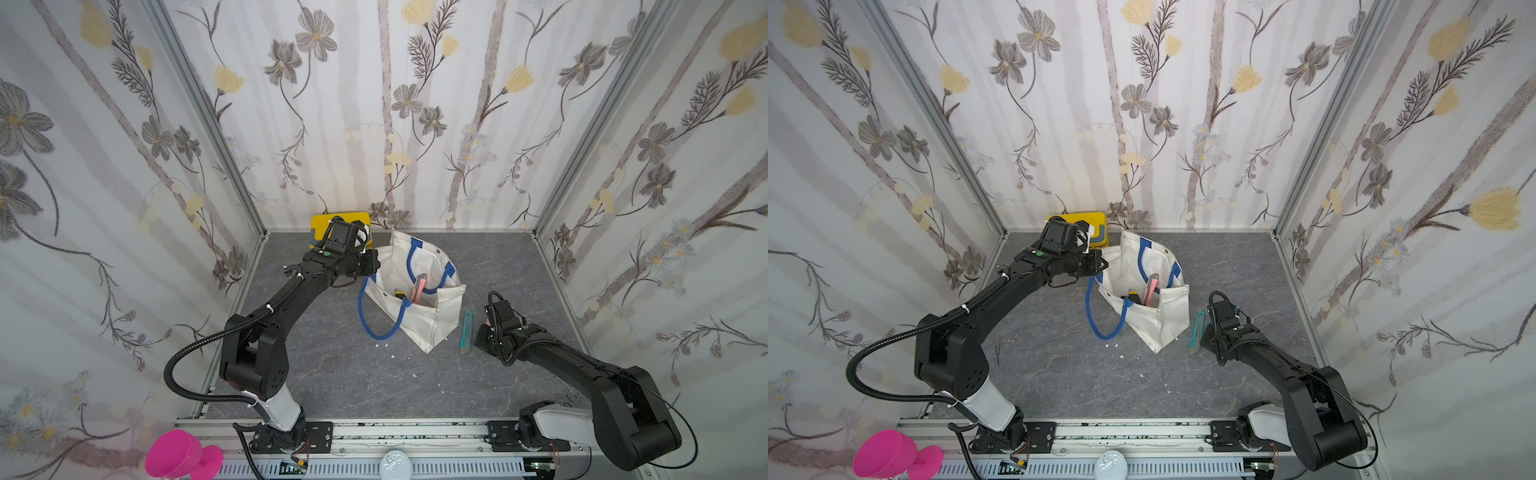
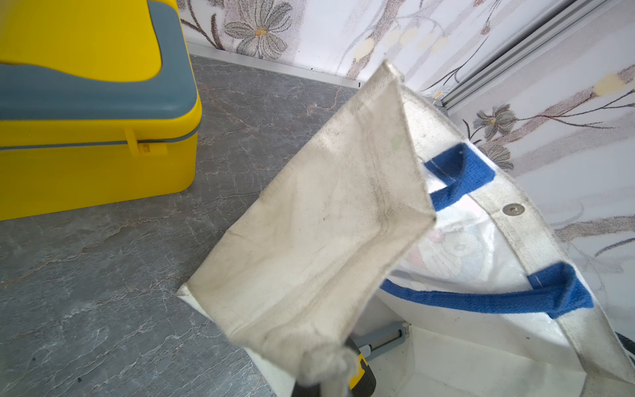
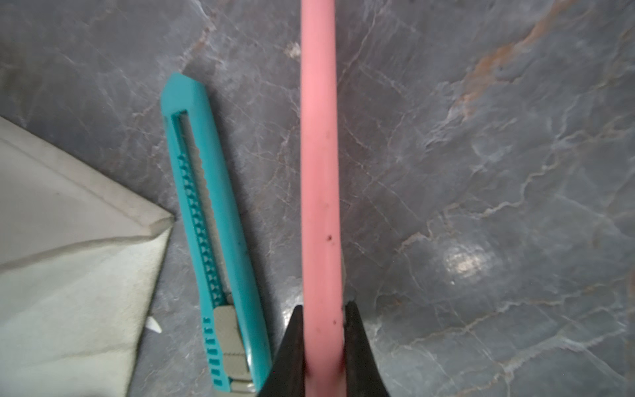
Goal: Place the art knife into the pouch
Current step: Pick up the utility knife at the center of the board.
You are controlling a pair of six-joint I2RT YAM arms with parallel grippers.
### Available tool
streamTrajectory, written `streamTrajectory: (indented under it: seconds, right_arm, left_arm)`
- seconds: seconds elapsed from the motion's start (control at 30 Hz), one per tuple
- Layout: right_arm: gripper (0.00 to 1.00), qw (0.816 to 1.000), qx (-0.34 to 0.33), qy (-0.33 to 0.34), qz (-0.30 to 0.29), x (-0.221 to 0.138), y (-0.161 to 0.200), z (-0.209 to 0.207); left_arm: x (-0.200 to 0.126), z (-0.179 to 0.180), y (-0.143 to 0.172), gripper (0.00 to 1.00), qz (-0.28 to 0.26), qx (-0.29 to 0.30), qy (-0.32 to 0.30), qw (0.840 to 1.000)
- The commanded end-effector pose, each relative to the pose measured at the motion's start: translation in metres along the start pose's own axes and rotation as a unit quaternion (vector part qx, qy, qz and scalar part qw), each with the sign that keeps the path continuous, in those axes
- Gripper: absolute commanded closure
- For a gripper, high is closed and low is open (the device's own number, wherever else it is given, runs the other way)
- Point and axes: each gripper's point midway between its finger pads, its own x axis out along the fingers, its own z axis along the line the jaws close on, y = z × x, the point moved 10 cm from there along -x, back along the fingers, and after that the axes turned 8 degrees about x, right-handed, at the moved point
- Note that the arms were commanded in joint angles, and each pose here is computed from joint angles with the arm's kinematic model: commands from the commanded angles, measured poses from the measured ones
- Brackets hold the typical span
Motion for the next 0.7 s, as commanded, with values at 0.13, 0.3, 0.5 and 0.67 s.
streamTrajectory:
  seconds: [0.13,0.3,0.5,0.67]
  right_arm:
    - [1.0,0.995,-0.024,-0.022,-0.091,-0.058,-0.043,0.037]
    - [1.0,0.987,-0.043,-0.064,-0.141,-0.104,-0.072,0.071]
    - [1.0,0.969,-0.089,-0.135,-0.187,-0.157,-0.092,0.131]
    - [1.0,0.956,-0.147,-0.178,-0.18,-0.169,-0.081,0.191]
  left_arm:
    - [0.001,0.0,-0.001,1.0,-0.002,0.003,0.002,1.0]
    - [0.003,0.001,0.0,1.0,0.0,0.002,0.001,1.0]
    - [0.007,0.003,0.002,1.0,0.006,-0.001,0.0,1.0]
    - [0.01,0.004,0.003,1.0,0.009,-0.004,0.003,1.0]
